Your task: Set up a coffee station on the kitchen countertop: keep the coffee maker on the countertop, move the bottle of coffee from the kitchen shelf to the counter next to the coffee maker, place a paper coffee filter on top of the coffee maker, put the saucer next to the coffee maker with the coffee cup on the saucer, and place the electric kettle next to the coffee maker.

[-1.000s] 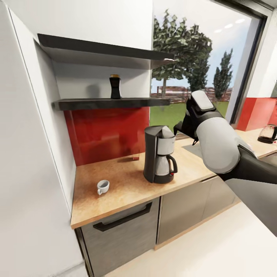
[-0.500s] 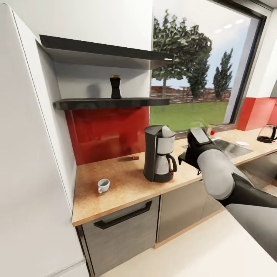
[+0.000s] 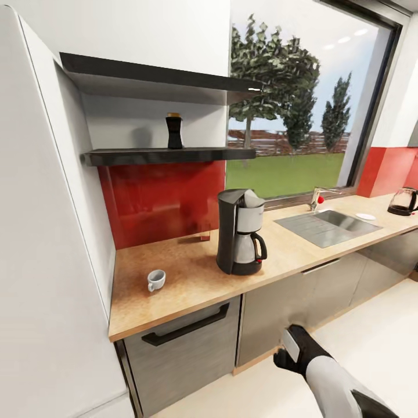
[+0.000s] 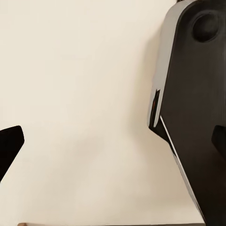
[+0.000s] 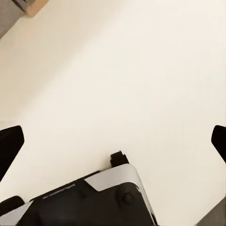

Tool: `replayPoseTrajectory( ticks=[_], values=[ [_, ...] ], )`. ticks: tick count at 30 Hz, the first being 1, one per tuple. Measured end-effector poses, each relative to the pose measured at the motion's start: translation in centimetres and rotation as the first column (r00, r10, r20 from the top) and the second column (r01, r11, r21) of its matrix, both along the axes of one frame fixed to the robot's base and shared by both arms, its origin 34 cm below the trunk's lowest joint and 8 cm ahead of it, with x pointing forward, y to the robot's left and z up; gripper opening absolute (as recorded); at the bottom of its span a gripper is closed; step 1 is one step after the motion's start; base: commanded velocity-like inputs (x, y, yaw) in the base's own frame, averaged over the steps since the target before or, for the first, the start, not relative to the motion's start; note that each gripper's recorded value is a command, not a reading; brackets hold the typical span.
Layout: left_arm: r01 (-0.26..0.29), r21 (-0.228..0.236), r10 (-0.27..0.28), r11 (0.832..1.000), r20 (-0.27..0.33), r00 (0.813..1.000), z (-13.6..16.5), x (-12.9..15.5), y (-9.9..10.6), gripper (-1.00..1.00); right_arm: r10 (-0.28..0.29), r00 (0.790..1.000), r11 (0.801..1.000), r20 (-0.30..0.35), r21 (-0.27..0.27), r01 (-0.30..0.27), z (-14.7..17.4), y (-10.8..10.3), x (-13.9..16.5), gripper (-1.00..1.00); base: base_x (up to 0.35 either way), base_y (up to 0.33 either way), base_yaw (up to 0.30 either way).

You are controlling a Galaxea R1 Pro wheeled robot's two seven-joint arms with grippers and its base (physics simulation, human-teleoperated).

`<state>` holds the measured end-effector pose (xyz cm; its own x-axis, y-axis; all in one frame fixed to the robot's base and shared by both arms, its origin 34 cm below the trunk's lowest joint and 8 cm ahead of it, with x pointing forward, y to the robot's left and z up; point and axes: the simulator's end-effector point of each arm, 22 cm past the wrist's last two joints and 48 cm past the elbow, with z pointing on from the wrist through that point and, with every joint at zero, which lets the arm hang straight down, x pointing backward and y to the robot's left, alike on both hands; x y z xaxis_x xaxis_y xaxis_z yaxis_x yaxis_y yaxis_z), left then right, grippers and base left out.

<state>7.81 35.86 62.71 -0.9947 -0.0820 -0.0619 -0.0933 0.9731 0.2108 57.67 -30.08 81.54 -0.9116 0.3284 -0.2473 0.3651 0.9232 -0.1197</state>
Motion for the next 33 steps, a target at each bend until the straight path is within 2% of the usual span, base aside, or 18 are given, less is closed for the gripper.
replayPoseTrajectory(
  ticks=[3,4,6,7,11,15,20,27,33],
  values=[
    [0.0,0.001,0.0,1.0,0.016,1.0,0.0,0.7,0.0,1.0,0.073,0.997,0.997,-0.009,0.011,-0.073,-5.1,0.3,-4.3,1.0,0.0,0.0,0.0],
    [0.0,0.001,0.0,1.0,0.021,1.0,0.0,0.9,0.0,1.0,0.087,0.996,0.996,-0.004,0.012,-0.087,-5.7,0.3,-4.9,1.0,0.0,0.0,0.0],
    [0.001,0.002,-0.001,1.0,0.041,0.999,0.0,1.8,0.0,1.0,0.154,0.985,0.987,0.072,0.04,-0.157,-8.1,0.0,-6.4,1.0,0.0,0.0,0.0],
    [0.001,0.002,-0.002,1.0,0.054,0.999,0.0,2.5,0.0,1.0,0.198,0.974,0.975,0.113,0.077,-0.208,-9.5,-0.1,-7.9,1.0,0.0,0.0,0.0],
    [0.002,0.003,-0.002,1.0,0.071,0.997,0.0,3.3,0.0,1.0,0.253,0.957,0.959,0.144,0.093,-0.268,-11.1,-1.1,-10.7,1.0,0.0,0.0,0.0],
    [0.003,-0.001,-0.003,1.0,0.073,0.997,0.0,3.4,-0.3,1.0,0.291,0.944,0.948,0.158,0.083,-0.306,-12.0,-1.0,-12.2,1.0,0.0,0.0,0.0],
    [0.006,-0.003,-0.005,1.0,0.072,0.997,0.0,3.4,-0.4,1.0,0.336,0.932,0.935,0.137,0.073,-0.348,-13.1,-0.8,-14.4,1.0,0.0,0.0,0.0],
    [0.004,-0.006,-0.003,1.0,0.075,0.997,-0.1,3.4,-0.7,1.0,0.339,0.931,0.933,0.133,0.076,-0.351,-13.3,-0.6,-14.9,1.0,0.0,0.0,0.004],
    [0.002,-0.009,-0.001,1.0,0.073,0.997,-0.1,3.4,-0.9,1.0,0.35,0.927,0.925,0.138,0.107,-0.365,-13.5,2.5,-15.1,1.0,0.048,-0.022,0.217]
  ],
)
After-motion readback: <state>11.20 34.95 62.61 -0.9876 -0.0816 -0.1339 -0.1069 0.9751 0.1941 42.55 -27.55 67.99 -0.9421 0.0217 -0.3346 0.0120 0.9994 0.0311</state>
